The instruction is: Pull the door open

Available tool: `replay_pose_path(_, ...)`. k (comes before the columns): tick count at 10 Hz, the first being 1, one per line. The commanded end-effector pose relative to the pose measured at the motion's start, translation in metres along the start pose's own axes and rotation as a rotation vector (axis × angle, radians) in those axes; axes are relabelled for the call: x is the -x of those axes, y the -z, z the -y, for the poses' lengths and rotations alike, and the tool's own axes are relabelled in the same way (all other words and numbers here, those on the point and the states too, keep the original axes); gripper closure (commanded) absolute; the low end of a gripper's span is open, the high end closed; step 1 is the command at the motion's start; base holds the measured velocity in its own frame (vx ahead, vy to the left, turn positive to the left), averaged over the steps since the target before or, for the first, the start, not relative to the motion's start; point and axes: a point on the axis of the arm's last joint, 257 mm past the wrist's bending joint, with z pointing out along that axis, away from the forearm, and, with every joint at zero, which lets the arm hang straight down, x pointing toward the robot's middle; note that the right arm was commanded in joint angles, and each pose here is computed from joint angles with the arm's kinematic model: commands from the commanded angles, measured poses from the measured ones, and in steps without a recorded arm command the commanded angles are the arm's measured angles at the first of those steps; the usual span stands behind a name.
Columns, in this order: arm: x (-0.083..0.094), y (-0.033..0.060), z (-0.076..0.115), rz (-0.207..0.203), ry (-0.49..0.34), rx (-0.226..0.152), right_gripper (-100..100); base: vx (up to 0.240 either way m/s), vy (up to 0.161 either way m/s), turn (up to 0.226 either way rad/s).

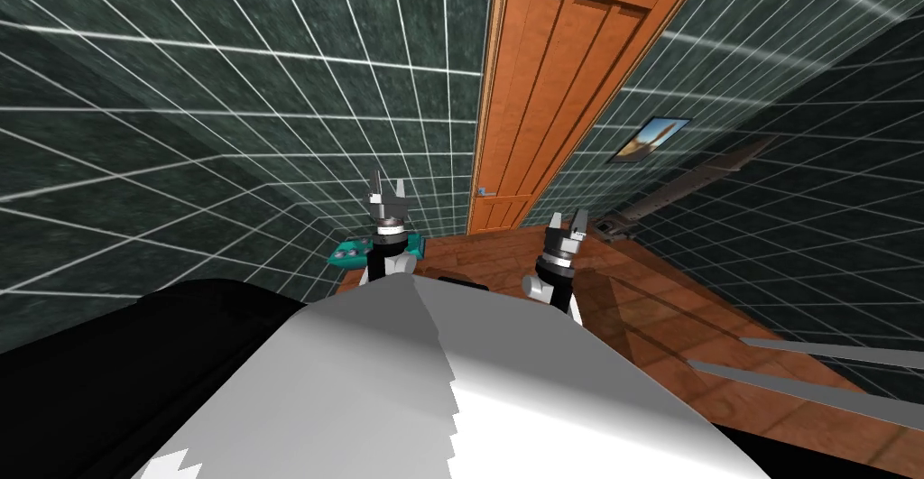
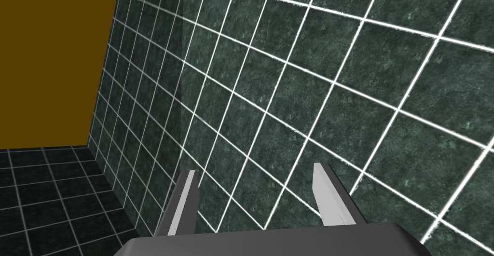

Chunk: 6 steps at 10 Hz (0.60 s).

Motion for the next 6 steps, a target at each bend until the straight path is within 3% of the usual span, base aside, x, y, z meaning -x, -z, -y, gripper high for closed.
replay_pose_path(1,-0.001,0.0037,0.016,-0.004,-0.006,-0.025,-100,0.048,-0.015,0.090)
replay_pose_path(4,-0.002,0.0114,0.052,-0.013,-0.022,-0.079,-100,0.083,-0.022,0.168)
replay_pose_path(6,-0.003,0.0178,0.071,-0.015,-0.027,-0.113,-100,0.060,-0.019,0.089)
